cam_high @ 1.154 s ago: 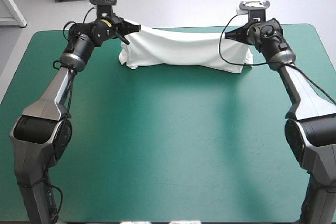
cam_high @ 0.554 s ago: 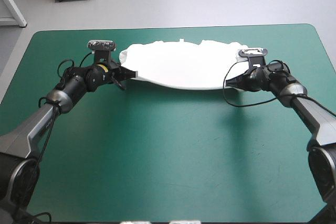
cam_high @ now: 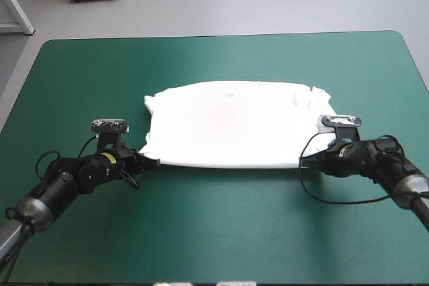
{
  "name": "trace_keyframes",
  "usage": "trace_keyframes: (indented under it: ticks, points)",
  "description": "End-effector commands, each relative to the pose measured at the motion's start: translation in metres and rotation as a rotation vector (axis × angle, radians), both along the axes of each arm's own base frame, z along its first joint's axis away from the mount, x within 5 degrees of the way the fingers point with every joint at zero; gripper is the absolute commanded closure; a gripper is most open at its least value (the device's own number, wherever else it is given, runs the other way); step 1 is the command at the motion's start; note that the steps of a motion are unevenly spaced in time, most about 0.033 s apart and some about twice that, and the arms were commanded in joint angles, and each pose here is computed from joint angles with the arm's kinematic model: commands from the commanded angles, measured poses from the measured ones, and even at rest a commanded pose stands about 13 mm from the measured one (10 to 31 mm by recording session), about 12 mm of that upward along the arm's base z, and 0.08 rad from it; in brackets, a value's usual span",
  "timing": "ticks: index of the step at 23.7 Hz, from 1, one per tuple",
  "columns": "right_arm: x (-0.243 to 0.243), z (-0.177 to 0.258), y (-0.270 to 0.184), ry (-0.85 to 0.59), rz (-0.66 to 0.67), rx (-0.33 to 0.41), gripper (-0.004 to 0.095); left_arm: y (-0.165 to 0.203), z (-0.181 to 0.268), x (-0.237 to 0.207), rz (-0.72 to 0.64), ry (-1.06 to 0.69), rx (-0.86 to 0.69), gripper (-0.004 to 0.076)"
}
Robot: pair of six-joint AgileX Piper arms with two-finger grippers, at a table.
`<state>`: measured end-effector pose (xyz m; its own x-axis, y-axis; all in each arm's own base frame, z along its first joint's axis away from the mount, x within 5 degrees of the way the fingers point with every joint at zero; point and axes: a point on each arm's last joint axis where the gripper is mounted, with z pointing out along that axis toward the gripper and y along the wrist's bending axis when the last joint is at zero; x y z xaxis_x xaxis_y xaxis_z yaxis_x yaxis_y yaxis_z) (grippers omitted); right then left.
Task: Fold the cloth
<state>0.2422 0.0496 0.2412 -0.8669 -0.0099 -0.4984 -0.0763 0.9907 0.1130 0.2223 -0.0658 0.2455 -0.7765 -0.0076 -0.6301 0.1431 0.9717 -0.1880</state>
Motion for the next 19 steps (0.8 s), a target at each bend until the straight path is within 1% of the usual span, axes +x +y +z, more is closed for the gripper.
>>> trace_keyframes:
  ticks: [1,5,9,10,11,12,13,14,15,16,19]
  points:
    - [-0.021,0.007,-0.004,-0.05,-0.009,0.033,0.0925,-0.004,0.009,-0.017,-0.008,-0.05,-0.053,0.0734]
    - [-0.038,0.001,-0.006,-0.025,-0.01,0.036,0.0925,-0.006,0.003,-0.031,-0.009,-0.028,-0.075,0.0734]
    - [-0.042,-0.002,-0.007,0.017,-0.001,0.024,0.0922,-0.006,-0.004,-0.037,-0.016,0.065,-0.063,0.0729]
    - [-0.043,-0.002,-0.007,0.023,0.008,0.018,0.0879,-0.006,-0.006,-0.04,-0.022,0.1,-0.055,0.0694]
    - [-0.044,-0.003,-0.007,0.03,0.022,0.01,0.0828,-0.006,-0.007,-0.042,-0.026,0.136,-0.049,0.064]
    - [-0.045,-0.003,-0.007,0.052,0.027,0.009,0.0681,-0.005,-0.01,-0.048,-0.036,0.199,-0.035,0.0521]
    - [-0.046,-0.003,-0.007,0.065,0.029,0.008,0.0592,-0.005,-0.011,-0.05,-0.04,0.233,-0.033,0.0443]
    - [-0.048,0.0,-0.007,0.093,0.031,0.006,0.046,-0.006,-0.01,-0.055,-0.046,0.291,-0.042,0.0307]
    - [-0.048,0.003,-0.006,0.105,0.027,0.008,0.0384,-0.006,-0.005,-0.057,-0.055,0.309,-0.041,0.0248]
    - [-0.047,0.012,-0.006,0.102,0.029,0.011,0.0329,-0.006,0.004,-0.057,-0.067,0.295,-0.04,0.0193]
    - [-0.044,0.036,-0.007,0.031,0.014,0.014,0.0327,-0.007,0.032,-0.056,-0.078,0.2,-0.059,0.0202]
